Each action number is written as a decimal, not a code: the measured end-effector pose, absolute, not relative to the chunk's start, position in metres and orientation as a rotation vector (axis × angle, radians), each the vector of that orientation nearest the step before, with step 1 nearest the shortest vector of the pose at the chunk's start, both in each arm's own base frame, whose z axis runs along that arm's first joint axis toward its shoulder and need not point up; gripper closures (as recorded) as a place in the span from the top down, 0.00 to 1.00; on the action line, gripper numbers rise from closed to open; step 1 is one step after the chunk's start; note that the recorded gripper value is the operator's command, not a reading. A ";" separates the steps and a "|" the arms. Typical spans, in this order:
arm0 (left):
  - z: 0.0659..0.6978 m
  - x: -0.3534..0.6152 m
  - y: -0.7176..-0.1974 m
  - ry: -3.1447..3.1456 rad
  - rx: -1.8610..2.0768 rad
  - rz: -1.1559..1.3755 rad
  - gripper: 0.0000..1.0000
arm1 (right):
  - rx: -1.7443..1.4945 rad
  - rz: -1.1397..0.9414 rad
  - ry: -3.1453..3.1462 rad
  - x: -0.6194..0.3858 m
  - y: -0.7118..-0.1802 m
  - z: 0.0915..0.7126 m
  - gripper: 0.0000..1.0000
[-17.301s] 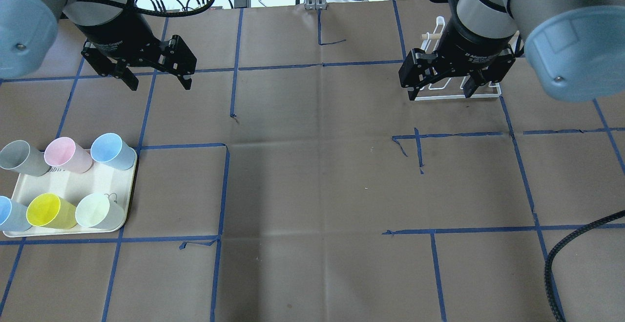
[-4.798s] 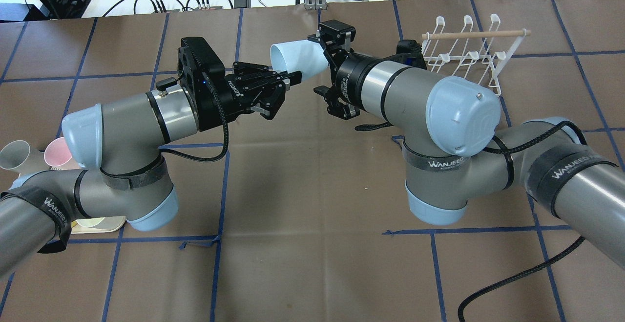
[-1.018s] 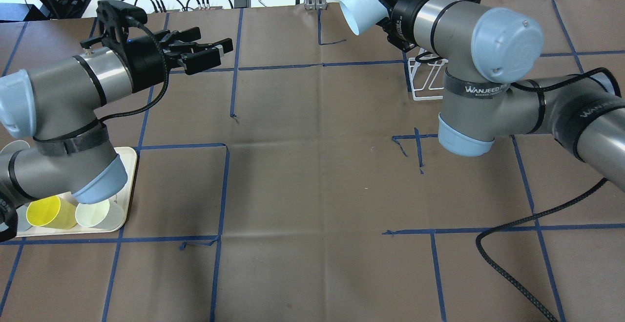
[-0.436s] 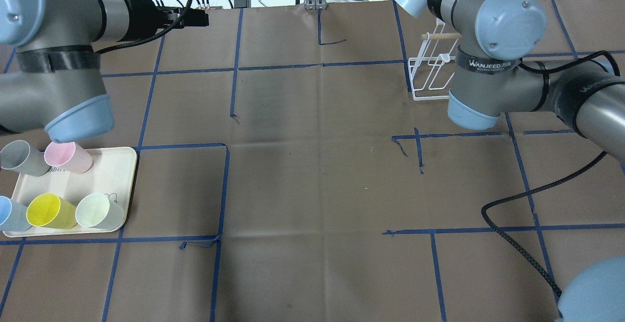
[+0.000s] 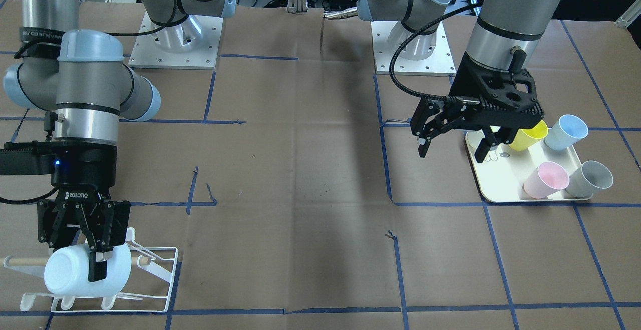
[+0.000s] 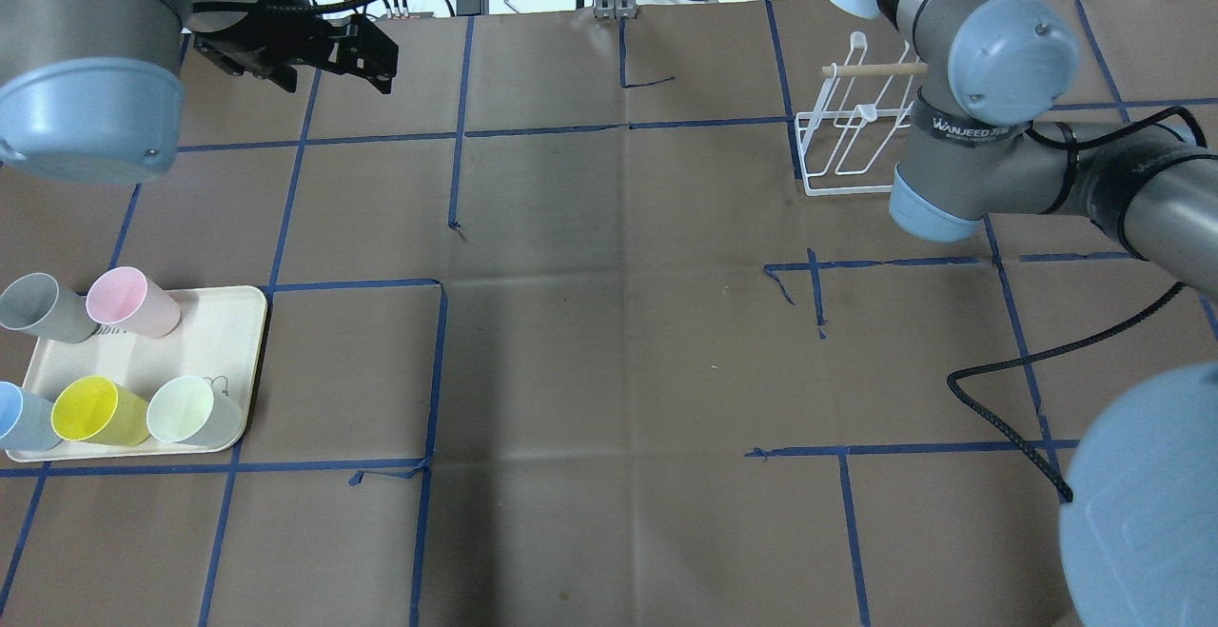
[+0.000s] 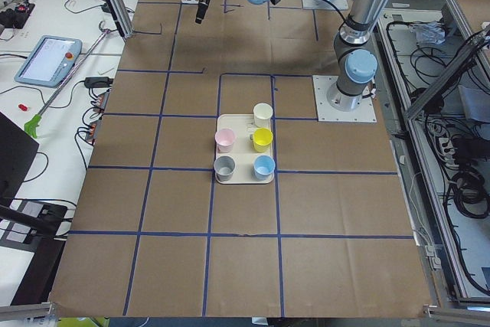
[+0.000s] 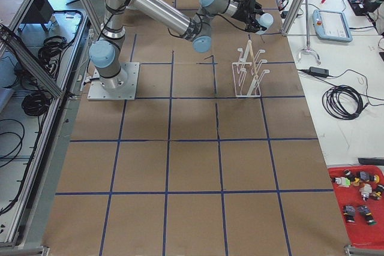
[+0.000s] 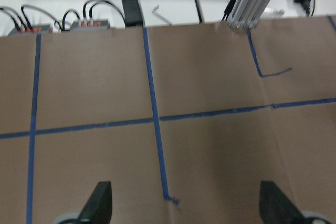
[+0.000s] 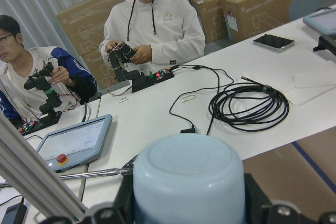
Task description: Transfer IKEA cup to right arm and place on rack
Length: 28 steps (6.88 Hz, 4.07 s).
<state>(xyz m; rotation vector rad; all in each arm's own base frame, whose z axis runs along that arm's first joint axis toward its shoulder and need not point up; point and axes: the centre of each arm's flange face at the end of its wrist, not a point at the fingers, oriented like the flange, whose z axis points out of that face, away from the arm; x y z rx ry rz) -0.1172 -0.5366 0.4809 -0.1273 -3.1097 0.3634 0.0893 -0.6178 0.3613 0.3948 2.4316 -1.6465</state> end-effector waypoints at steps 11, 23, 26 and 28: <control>0.481 -0.062 -0.473 -3.134 0.134 -0.088 0.98 | 0.153 -1.708 2.549 0.073 -0.641 0.259 1.00; 0.313 0.103 -0.371 -3.137 0.070 -0.204 0.97 | 0.403 -1.660 2.235 0.131 -0.507 0.429 1.00; 0.279 0.099 -0.379 -3.110 0.038 -0.144 0.97 | 0.712 -1.347 1.988 0.177 -0.480 0.420 1.00; 0.263 0.099 -0.390 -3.111 0.012 -0.137 0.97 | 0.907 -1.115 1.819 0.188 -0.469 0.403 1.00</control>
